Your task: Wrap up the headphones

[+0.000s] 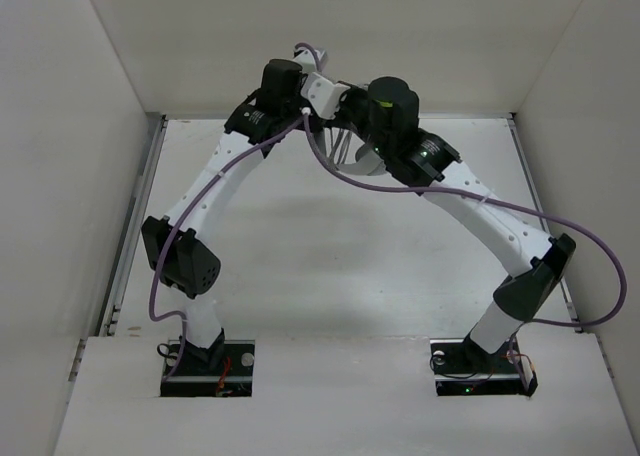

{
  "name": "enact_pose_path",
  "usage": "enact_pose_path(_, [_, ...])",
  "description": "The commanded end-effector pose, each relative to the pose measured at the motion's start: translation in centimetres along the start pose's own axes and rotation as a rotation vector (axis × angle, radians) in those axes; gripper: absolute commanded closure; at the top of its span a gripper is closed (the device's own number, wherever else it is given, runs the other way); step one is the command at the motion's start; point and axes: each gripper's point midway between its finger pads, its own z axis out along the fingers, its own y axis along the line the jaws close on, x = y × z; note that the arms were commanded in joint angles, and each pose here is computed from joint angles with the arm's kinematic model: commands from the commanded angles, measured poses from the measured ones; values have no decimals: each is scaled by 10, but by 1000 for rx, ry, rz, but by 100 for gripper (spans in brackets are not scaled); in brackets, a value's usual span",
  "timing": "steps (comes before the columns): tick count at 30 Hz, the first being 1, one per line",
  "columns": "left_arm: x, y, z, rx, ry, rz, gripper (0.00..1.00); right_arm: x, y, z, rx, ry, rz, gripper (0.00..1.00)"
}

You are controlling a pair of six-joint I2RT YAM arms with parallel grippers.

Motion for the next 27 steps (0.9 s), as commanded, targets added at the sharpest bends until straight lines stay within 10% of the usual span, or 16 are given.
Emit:
enact_pose_path(1, [-54,-24,-49,75,-174,-2,100,-1,-34,-6,81,-45,123,100])
enact_pose_path(27, [-63,-23,-55,87,-192,-26,99,32,-9,-10,-117,-33,554,97])
